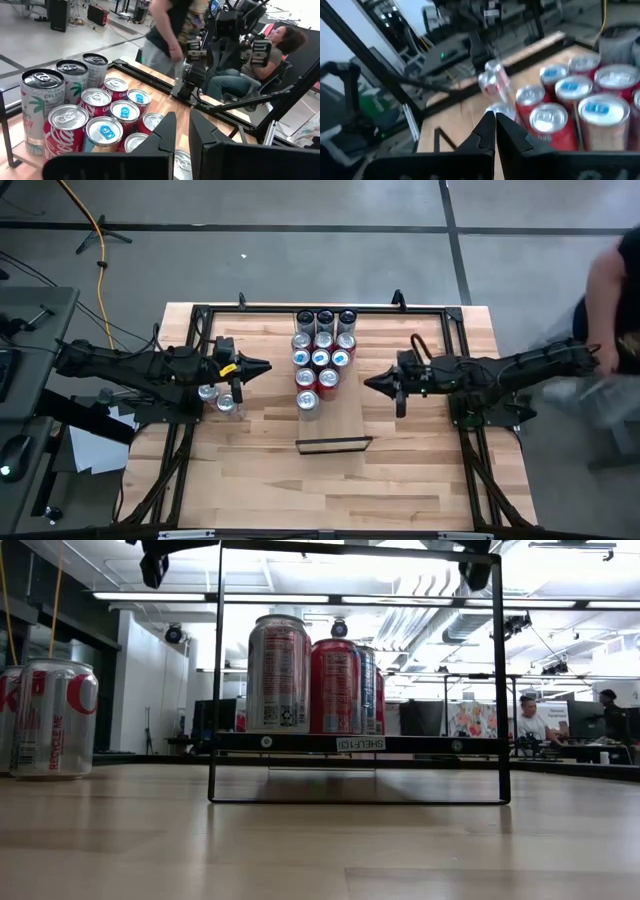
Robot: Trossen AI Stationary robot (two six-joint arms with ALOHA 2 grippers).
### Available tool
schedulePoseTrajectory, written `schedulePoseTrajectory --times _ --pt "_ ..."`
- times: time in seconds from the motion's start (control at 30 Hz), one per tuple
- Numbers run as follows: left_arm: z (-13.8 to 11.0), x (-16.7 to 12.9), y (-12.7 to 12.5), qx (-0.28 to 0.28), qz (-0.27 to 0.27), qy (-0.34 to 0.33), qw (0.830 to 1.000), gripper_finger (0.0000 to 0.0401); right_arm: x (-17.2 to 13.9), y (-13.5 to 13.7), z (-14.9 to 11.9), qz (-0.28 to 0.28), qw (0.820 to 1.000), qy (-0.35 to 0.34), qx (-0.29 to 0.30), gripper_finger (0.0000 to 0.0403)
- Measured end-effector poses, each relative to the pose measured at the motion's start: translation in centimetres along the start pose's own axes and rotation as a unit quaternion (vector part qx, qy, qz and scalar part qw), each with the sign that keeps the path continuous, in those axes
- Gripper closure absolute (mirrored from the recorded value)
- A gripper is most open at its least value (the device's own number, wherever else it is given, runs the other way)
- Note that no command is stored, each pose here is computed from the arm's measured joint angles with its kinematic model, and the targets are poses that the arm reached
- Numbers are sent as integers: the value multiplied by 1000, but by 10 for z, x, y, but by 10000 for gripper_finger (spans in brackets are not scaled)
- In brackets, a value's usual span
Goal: Place canned beverage on shelf
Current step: Put the right red/silver soda can on the shelf aligned with the other red/silver soda cans
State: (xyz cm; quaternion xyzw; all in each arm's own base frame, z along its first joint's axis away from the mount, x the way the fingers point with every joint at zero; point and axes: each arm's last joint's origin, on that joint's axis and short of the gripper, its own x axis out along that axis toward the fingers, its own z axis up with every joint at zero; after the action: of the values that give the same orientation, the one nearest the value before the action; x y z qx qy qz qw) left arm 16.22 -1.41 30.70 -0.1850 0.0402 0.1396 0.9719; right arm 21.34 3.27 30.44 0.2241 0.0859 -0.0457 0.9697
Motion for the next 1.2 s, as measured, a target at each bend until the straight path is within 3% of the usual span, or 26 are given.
schedulePoseTrajectory --times 0.17,0.77,0.9,1.03,1.2 --pt "0 0 0 1 1 1 1000 401 -3 0 4 -11 999 -27 -23 403" --pt "-1 0 0 4 1 4 1000 401 -2 -1 3 -20 999 -18 -32 403" --pt "0 0 0 30 1 1 1000 397 -2 -1 3 -20 999 -18 -31 403" --pt "6 -2 -1 48 -2 -4 999 366 -2 -1 3 -20 999 -18 -17 402" --pt "15 -5 -5 68 -11 0 998 282 -2 -1 3 -20 1000 -18 -10 402"
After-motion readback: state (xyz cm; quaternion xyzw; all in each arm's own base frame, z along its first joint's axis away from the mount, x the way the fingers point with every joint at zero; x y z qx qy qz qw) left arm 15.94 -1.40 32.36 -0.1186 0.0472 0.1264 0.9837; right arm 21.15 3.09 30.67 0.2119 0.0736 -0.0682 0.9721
